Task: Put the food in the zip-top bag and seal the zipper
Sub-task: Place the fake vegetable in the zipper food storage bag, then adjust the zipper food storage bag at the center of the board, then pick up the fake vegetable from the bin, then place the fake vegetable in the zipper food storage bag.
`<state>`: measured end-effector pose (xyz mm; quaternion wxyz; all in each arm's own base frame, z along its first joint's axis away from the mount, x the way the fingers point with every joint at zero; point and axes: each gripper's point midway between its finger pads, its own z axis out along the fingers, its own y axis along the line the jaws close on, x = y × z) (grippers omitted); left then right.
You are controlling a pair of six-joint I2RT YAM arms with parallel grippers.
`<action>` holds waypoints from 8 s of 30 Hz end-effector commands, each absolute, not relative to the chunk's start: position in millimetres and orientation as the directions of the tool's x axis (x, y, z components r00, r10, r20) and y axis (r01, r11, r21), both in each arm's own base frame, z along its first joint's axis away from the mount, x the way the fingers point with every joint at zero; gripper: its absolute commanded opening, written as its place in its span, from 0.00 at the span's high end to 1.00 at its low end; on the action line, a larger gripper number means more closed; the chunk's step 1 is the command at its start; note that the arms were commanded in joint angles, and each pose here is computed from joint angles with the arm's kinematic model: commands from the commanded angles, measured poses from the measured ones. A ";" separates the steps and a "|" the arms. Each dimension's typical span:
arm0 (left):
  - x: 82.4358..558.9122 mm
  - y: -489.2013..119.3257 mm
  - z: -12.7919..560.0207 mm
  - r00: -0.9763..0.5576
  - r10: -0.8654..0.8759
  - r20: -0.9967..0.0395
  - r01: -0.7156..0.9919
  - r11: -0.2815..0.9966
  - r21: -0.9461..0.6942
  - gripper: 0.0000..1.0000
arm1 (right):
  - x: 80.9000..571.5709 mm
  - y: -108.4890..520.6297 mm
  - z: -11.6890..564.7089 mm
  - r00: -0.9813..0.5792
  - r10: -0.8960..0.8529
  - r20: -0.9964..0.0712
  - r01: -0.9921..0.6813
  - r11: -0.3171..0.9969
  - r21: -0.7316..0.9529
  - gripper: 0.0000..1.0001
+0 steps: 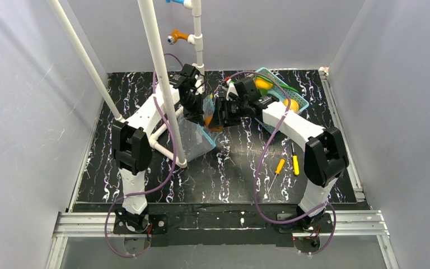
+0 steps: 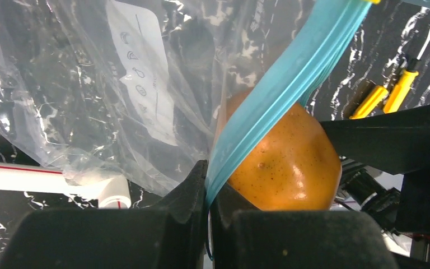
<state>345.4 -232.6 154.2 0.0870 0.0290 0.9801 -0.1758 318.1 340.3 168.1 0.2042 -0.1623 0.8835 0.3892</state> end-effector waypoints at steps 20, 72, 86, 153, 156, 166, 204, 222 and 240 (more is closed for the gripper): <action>320.8 -259.3 215.6 -0.979 0.007 -0.203 0.117 0.837 -0.535 1.00 | 303.1 331.3 261.3 -0.717 -0.208 -0.665 -0.564 0.734 0.378 0.02; 340.6 -196.9 246.2 -0.958 -0.156 -0.243 0.003 0.836 -0.549 1.00 | 364.3 256.4 250.8 -0.597 -0.179 -0.782 -0.368 0.927 0.068 0.99; 328.0 -212.1 247.8 -0.972 -0.103 -0.210 0.039 0.813 -0.580 1.00 | 341.0 334.4 248.4 -0.722 -0.169 -0.671 -0.552 0.726 0.411 0.74; 335.3 -220.6 223.0 -0.976 -0.086 -0.201 0.022 0.876 -0.483 1.00 | 556.9 83.4 193.2 -0.556 0.673 -0.487 0.263 0.699 0.665 0.17; 336.0 -219.7 226.2 -0.975 -0.088 -0.205 0.021 0.878 -0.479 1.00 | 571.0 82.3 185.4 -0.451 0.811 -0.373 0.344 0.543 0.766 0.10; 336.1 -218.8 220.9 -0.976 -0.089 -0.197 0.011 0.889 -0.458 1.00 | 597.0 78.6 163.7 -0.322 0.931 -0.169 0.429 0.303 0.851 0.12; 334.1 -221.0 223.9 -0.974 -0.074 -0.214 0.030 0.895 -0.445 1.00 | 603.0 67.5 247.9 -0.335 0.876 -0.348 0.186 0.423 0.887 0.97; 337.5 -221.3 223.4 -0.969 -0.072 -0.238 0.044 0.892 -0.450 1.00 | 389.7 206.1 390.3 -0.340 0.321 -0.884 -0.357 0.825 0.437 0.99; 332.8 -224.8 230.1 -0.966 -0.089 -0.244 0.042 0.874 -0.485 1.00 | 321.0 306.8 397.0 -0.242 0.058 -0.968 -0.596 0.778 0.196 0.99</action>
